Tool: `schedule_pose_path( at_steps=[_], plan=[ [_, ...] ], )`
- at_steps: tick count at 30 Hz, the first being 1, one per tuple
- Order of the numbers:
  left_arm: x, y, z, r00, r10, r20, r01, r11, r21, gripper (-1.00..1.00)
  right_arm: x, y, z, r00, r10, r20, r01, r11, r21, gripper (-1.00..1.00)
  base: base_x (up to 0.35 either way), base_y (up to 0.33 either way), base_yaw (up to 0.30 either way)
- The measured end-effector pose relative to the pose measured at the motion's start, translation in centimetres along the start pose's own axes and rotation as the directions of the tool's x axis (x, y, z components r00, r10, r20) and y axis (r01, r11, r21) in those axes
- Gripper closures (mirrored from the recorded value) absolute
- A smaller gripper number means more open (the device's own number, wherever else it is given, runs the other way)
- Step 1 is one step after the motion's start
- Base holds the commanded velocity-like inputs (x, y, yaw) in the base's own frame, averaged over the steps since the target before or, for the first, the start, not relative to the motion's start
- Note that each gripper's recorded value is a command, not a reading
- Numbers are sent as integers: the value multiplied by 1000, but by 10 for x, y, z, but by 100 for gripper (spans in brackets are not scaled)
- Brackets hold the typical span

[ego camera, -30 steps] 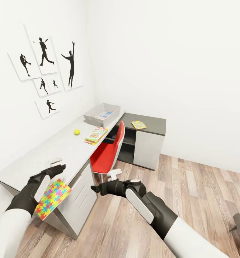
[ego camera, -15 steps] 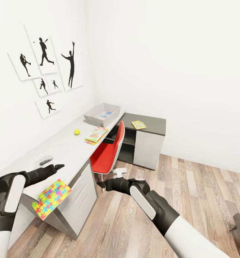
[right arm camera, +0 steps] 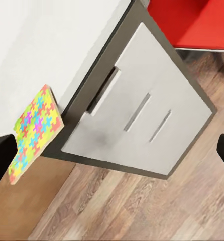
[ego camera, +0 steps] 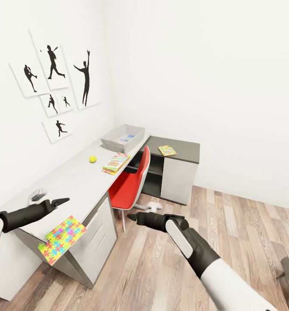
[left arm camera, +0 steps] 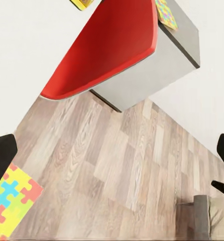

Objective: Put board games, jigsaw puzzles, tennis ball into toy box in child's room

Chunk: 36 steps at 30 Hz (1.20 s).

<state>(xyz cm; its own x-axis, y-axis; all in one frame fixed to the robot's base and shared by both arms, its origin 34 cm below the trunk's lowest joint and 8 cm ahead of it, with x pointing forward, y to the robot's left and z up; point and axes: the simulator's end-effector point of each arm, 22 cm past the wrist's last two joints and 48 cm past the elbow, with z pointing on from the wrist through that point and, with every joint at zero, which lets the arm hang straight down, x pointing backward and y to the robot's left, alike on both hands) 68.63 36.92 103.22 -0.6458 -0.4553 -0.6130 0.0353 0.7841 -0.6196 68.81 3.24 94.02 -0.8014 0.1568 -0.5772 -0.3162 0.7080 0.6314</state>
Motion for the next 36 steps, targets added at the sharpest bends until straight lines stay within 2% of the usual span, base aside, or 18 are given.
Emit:
schedule_pose_path(
  at_steps=[3, 4, 6, 10, 13, 16, 23, 36],
  plan=[
    [9, 7, -7, 1000, -14, -27, 15, 999, 30, -100, -6, -4, -4, 998, 62, 16, -61, 997, -52, -100, 0, 0, 0],
    [14, 15, -11, 999, -29, -43, 30, 999, 33, -100, -9, -7, -6, 995, 94, 25, -92, 993, -75, -100, 0, 0, 0],
    [20, 27, -14, 996, -56, -63, 58, 998, 30, -100, -14, -10, -9, 991, 126, 37, -122, 988, -97, -100, 0, 0, 0],
    [41, 68, -23, 981, -157, -118, 158, 987, 0, -100, -26, -22, -17, 977, 202, 73, -192, 973, -128, -100, 0, 0, 0],
    [49, 89, -32, 968, -207, -139, 207, 978, -16, -100, -31, -27, -20, 970, 225, 87, -213, 968, -136, -100, 0, 0, 0],
    [50, 102, -41, 961, -235, -147, 234, 972, -25, -100, -33, -28, -21, 967, 238, 92, -224, 964, -141, -100, 0, 0, 0],
    [47, 115, -52, 958, -249, -145, 246, 968, -40, -100, -33, -23, -18, 961, 260, 97, -243, 957, -158, -100, 0, 0, 0],
    [45, 112, -53, 957, -254, -142, 254, 967, -20, -100, -26, -26, -15, 957, 278, 88, -262, 953, -153, -100, 0, 0, 0]
  ],
)
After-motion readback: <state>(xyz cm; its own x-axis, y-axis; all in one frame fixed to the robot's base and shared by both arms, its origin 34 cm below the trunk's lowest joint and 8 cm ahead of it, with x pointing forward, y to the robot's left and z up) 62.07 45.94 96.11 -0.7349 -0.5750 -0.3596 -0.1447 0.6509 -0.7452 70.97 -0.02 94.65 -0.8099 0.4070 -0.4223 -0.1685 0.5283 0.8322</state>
